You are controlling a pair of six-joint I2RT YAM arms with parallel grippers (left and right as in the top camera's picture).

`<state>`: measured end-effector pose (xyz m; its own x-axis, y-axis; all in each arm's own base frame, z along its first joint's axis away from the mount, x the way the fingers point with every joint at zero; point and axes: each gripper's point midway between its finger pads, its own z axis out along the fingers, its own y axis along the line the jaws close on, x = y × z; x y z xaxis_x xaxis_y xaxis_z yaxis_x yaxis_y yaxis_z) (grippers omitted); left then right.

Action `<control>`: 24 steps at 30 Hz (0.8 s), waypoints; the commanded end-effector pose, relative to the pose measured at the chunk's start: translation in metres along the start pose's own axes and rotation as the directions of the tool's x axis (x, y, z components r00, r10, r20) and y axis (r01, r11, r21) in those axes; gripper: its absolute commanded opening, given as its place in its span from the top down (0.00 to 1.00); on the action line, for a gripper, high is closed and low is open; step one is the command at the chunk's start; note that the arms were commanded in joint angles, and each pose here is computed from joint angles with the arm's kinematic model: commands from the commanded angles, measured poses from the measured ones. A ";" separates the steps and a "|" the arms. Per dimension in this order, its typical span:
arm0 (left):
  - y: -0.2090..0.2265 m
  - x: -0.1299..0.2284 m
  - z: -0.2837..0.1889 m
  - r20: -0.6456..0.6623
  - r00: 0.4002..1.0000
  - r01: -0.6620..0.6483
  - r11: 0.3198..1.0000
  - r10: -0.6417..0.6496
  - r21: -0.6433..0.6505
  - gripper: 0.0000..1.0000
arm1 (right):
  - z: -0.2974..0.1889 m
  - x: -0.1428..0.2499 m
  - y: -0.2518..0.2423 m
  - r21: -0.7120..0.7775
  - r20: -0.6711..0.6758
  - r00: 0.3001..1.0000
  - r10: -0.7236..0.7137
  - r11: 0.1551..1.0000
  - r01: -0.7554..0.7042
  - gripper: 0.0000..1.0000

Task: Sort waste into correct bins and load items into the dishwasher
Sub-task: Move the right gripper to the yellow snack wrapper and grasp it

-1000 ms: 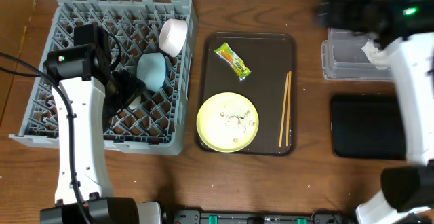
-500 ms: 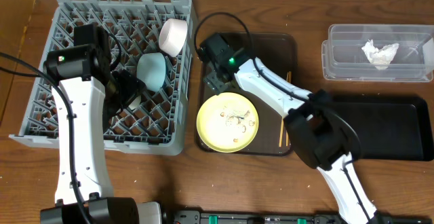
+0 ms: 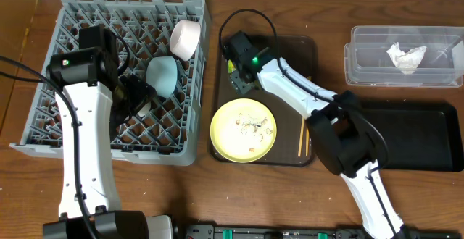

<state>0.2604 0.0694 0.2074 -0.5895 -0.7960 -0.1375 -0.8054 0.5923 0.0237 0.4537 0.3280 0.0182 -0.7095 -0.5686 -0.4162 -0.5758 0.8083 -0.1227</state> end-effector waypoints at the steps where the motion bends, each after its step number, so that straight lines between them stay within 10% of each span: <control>1: 0.001 -0.005 -0.005 0.023 1.000 0.000 1.000 0.000 0.003 0.02 | -0.061 -0.044 -0.022 0.070 0.164 0.983 0.084 0.993 -0.097 0.21; 7: 0.001 -0.005 -0.005 0.023 1.000 0.000 1.000 0.000 0.003 0.02 | -0.046 -0.039 -0.045 0.063 0.161 0.950 0.269 0.957 -0.282 0.11; 17: 0.001 -0.005 -0.005 0.023 1.000 0.000 1.000 0.000 0.003 0.02 | -0.009 0.008 -0.033 0.081 0.063 0.481 0.875 0.475 -0.876 0.36; 24: 0.001 -0.005 -0.005 0.023 1.000 0.000 1.000 0.000 0.003 0.02 | -0.010 0.011 -0.042 0.108 0.139 0.357 0.924 0.344 -0.933 0.37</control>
<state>0.2604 0.0694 0.2074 -0.5895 -0.7960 -0.1375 -0.8054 0.5923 0.0237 0.4654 0.2878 0.0282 -0.8032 0.4720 -0.3634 0.4124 0.8808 0.2327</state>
